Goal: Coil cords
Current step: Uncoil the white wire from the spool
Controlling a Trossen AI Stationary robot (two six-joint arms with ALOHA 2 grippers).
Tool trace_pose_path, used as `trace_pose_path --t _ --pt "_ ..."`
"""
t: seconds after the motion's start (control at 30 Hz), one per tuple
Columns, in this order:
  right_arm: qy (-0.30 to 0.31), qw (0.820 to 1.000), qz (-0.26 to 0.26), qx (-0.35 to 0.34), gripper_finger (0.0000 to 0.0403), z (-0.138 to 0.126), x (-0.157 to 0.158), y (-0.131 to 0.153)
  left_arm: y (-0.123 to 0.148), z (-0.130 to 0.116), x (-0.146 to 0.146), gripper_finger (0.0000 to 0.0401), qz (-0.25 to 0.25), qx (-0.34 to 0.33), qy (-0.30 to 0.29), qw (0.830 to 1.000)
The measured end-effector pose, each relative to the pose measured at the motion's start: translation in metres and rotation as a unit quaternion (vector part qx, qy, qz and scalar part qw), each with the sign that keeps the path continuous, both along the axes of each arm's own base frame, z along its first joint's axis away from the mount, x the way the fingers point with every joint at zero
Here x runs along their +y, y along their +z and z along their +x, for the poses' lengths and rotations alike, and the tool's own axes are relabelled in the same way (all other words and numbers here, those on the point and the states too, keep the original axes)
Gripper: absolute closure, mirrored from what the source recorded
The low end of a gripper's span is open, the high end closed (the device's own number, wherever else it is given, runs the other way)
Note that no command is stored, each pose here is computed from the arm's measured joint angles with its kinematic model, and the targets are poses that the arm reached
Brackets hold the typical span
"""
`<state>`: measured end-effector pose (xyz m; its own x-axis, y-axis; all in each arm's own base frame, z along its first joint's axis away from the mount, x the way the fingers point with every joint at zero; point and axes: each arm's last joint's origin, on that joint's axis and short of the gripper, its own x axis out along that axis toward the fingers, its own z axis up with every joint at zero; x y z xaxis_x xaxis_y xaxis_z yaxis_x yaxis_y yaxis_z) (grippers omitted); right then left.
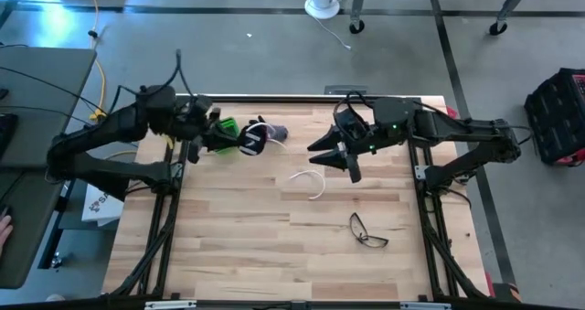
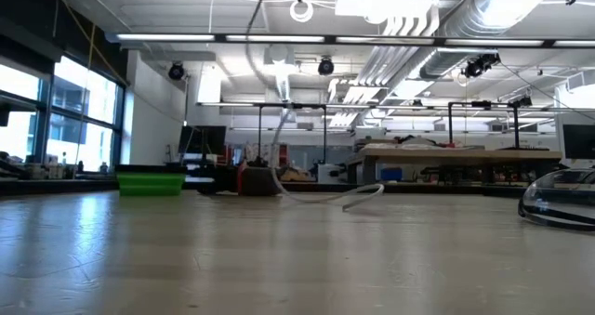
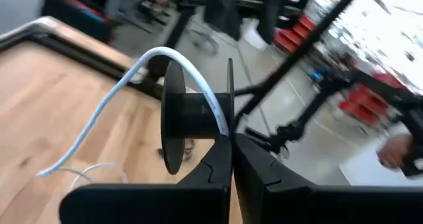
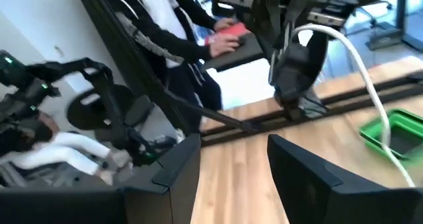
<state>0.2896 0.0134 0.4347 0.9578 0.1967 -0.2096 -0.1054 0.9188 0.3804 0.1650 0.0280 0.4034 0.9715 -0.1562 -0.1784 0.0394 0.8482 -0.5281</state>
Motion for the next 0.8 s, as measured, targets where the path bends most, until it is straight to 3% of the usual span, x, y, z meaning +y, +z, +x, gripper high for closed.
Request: trace_pose_path --t 0.27,0.57,0.8 --pt "-0.104 0.992 -0.049 0.057 0.0231 -0.005 -0.018 -0.010 -0.053 -0.007 -0.001 0.0401 -0.010 -0.012 0.113 0.994" --pt "-0.161 0.973 -0.084 0.141 0.0231 -0.010 -0.021 -0.026 -0.116 0.003 -0.008 0.0401 -0.076 -0.001 0.138 0.988" --pt "-0.193 0.952 -0.107 0.211 0.0231 -0.008 -0.024 -0.042 -0.135 0.002 -0.012 0.0401 -0.048 0.064 0.130 0.988"
